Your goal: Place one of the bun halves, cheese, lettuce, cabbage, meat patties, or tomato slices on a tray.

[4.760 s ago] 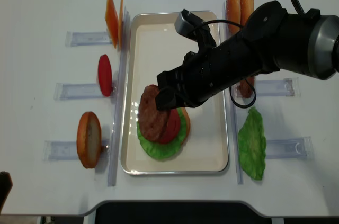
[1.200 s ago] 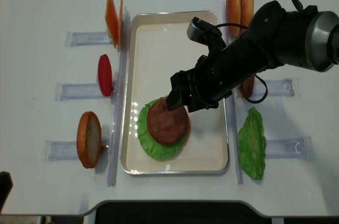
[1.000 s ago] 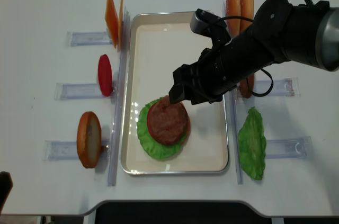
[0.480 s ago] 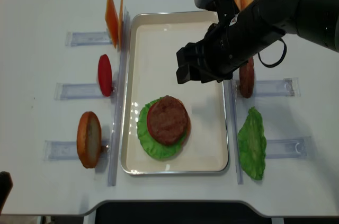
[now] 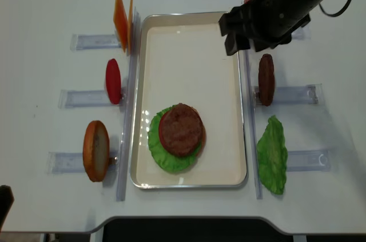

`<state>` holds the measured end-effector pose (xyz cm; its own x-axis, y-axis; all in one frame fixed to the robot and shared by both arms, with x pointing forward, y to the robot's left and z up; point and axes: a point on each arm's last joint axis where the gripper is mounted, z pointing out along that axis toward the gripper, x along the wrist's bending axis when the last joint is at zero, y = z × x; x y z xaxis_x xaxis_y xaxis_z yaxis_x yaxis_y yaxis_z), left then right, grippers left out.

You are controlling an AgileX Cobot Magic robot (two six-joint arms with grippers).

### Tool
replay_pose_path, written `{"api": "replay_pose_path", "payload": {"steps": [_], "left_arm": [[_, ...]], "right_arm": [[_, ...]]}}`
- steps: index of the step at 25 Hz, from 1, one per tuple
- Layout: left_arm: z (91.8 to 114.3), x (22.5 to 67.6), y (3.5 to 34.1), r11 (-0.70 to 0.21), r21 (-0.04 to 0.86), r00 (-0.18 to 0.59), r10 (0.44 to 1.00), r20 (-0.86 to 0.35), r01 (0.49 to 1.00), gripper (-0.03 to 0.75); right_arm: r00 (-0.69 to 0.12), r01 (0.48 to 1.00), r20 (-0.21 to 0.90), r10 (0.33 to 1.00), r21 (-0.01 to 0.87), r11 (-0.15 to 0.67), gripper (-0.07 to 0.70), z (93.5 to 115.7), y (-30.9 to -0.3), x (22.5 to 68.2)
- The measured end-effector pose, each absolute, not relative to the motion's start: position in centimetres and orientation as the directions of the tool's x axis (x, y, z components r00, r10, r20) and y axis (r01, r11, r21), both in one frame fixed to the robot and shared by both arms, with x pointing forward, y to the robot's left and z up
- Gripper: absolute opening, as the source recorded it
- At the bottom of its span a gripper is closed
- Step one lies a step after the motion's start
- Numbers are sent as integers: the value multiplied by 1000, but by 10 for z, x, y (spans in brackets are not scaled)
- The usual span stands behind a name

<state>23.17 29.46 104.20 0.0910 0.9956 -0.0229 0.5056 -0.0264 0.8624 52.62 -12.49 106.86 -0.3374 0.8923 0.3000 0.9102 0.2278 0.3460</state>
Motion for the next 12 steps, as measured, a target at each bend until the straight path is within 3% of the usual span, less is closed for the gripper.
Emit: {"api": "replay_pose_path", "payload": {"steps": [6, 12], "left_arm": [[1042, 232, 295, -26, 862, 91, 996, -23, 506, -1], [1042, 232, 295, -26, 862, 91, 996, -23, 506, -1]], "right_arm": [[-260, 923, 198, 945, 337, 183, 458, 1089, -172, 540], [-159, 949, 125, 979, 292, 117, 458, 1090, -226, 551]]}}
